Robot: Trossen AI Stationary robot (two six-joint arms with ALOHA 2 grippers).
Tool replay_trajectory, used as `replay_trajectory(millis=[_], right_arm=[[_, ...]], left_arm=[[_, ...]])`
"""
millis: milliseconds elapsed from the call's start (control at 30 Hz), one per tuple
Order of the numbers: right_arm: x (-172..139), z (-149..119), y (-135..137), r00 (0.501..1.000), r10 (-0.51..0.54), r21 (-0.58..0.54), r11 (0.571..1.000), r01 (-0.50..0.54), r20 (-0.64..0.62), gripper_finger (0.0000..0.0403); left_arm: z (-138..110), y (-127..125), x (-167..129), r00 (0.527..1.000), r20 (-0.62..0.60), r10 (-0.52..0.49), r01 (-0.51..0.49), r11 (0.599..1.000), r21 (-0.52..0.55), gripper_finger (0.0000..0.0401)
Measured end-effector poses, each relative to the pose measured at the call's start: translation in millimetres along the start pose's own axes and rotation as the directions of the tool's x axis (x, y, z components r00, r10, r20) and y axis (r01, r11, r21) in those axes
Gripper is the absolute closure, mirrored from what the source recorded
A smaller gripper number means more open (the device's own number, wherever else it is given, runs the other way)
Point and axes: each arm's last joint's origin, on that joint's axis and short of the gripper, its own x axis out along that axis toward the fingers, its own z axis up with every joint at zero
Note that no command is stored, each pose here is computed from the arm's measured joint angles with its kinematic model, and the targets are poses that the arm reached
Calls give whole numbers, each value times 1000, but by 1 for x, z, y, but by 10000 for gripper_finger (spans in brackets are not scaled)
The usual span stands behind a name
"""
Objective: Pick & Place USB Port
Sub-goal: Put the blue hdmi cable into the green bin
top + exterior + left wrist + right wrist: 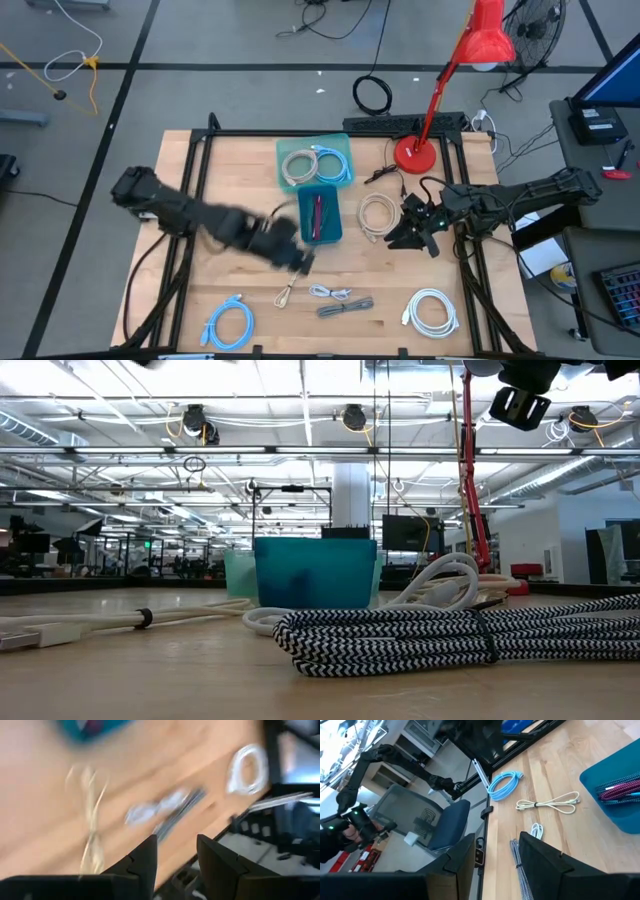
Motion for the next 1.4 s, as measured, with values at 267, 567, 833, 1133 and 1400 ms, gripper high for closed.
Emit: replay_trajectory(millis=[267,567,833,1133,1400], right_arm=[[0,0,0,1000,-1,-3,1000,1,0,261],[-1,4,-3,1000,-16,-5,1000,16,27,261],[-1,4,-2,1000,7,26,1000,-7,15,261],[-1,4,-2,1000,8,41,999,-9,14,261],[-1,4,-2,1000,12,62,998,-12,11,261]], left_arm=[[-106,34,-6,968,-11,251,-239,908,-343,264],[-167,68,8,822,-167,544,-568,774,-279,265],[-187,95,24,697,-96,710,-711,669,-216,265],[-183,131,62,733,-171,659,-681,715,-162,265],[-169,140,51,628,-193,754,-761,647,51,265]])
